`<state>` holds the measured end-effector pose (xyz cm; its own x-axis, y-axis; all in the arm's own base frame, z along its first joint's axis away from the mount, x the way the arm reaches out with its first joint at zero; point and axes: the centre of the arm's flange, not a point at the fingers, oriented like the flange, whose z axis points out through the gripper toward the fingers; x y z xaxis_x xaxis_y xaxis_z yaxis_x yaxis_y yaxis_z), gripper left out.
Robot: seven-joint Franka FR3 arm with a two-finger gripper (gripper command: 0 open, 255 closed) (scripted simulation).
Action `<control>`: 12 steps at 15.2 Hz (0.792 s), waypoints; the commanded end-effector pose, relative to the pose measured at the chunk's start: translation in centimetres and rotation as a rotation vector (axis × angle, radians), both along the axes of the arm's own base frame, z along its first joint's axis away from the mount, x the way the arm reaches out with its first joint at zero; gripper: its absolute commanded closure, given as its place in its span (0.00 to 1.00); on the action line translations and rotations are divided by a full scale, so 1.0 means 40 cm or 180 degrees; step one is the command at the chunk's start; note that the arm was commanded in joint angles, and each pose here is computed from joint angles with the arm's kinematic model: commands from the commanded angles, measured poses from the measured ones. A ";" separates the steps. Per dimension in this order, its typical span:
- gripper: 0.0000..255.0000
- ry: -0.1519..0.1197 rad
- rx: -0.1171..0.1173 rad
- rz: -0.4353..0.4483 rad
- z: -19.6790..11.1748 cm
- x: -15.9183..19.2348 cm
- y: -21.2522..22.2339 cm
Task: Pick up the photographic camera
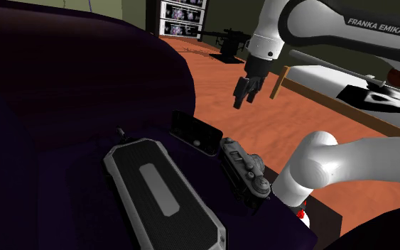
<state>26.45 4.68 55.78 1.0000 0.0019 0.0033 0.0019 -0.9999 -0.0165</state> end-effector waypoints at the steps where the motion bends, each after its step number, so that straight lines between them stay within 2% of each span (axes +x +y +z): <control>1: 0.00 -0.0005 0.0012 -0.0081 -0.011 -0.032 0.062; 12: 0.00 -0.0048 0.0070 -0.0478 -0.057 -0.157 0.395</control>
<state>20.48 19.30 53.64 0.9908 -0.1344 0.0166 -0.1337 -0.9903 -0.0367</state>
